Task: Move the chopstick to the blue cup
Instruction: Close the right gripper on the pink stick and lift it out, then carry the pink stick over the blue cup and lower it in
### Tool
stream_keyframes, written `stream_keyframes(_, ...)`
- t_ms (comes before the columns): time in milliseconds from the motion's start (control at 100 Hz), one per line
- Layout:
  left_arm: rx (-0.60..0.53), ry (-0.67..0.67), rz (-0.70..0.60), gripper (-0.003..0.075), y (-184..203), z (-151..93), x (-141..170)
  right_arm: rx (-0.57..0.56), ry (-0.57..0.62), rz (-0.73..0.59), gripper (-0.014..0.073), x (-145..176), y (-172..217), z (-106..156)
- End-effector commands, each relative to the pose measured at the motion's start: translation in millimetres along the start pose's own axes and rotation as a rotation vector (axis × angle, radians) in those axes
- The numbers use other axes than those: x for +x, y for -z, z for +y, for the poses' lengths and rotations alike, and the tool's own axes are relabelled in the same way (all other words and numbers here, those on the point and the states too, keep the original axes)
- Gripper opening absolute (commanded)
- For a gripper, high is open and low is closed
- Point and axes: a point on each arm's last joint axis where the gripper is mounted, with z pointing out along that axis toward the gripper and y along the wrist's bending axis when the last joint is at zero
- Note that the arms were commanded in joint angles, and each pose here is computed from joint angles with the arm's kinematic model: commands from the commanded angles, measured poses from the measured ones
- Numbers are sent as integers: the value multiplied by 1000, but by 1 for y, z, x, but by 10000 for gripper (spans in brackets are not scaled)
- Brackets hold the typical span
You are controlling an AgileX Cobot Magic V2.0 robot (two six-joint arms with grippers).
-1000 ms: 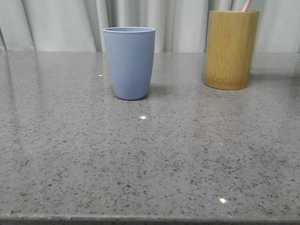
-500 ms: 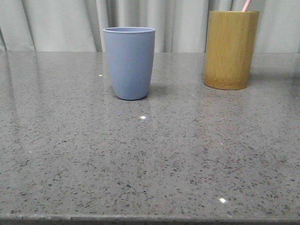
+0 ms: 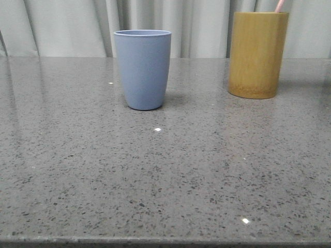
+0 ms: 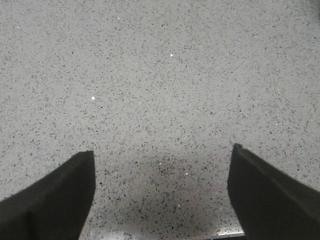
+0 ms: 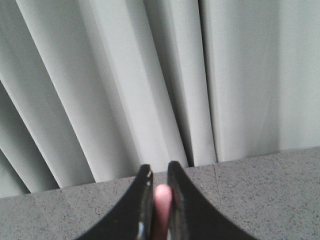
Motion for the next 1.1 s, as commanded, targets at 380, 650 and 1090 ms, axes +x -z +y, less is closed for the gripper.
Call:
stream_keyframes(380, 6, 9, -75, 536, 5, -1, -9, -35, 13, -153, -61, -34, 6, 9)
stream_keyframes(650, 6, 9, -75, 536, 5, -1, -9, -83, 0, -174, -61, -53, 6, 27)
stream_keyframes(1090, 4, 8, -75, 536, 5, 0, -9, -160, 90, -156, -61, -97, 3, 54)
